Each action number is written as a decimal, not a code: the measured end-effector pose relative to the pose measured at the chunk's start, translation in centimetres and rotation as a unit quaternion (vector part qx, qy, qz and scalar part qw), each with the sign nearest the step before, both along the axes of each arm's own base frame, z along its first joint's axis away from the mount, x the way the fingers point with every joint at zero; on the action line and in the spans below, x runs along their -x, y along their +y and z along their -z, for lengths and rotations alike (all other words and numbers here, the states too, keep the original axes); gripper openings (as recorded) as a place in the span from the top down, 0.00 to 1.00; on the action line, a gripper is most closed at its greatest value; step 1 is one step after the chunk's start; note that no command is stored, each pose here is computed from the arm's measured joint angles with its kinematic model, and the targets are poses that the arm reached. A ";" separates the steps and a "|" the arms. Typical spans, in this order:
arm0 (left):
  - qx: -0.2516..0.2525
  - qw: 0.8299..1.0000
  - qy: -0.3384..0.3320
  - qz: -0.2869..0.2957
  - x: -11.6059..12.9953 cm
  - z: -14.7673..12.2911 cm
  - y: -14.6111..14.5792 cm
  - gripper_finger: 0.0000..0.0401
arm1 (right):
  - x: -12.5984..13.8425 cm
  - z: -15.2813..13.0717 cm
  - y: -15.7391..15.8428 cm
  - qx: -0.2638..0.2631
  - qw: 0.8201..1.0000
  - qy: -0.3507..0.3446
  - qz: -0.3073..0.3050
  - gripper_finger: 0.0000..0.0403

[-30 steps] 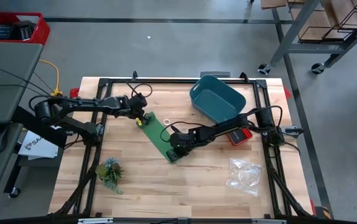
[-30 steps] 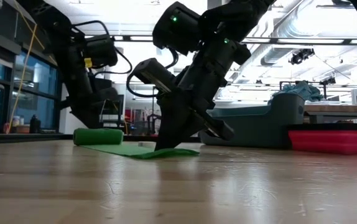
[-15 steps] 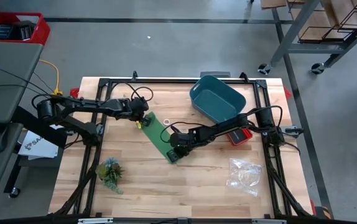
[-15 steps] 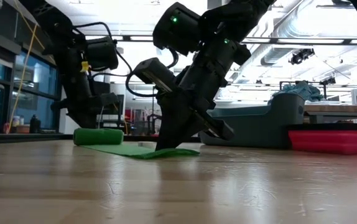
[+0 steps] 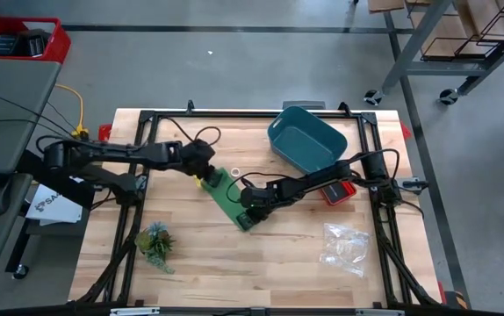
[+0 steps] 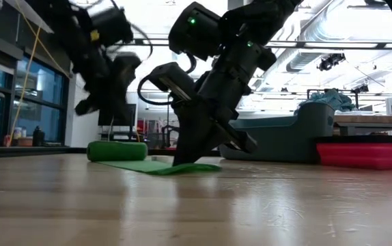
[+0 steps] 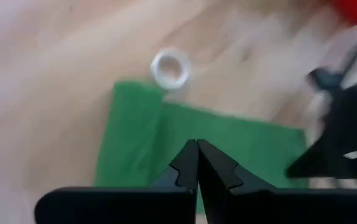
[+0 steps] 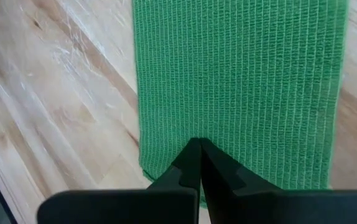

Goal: Roll bandage
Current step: Roll the green bandage

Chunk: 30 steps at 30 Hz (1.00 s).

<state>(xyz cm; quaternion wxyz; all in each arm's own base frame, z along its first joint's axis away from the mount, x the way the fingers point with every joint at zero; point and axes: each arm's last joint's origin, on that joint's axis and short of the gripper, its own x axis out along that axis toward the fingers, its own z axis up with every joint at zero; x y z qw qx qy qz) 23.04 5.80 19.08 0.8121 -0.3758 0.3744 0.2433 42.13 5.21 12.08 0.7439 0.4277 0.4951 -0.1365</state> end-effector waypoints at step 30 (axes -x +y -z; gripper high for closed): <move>-0.056 0.983 0.157 -0.080 0.0 4.5 1.7 1.00 | 2.5 -7.5 0.2 0.059 0.998 -0.038 0.002 1.00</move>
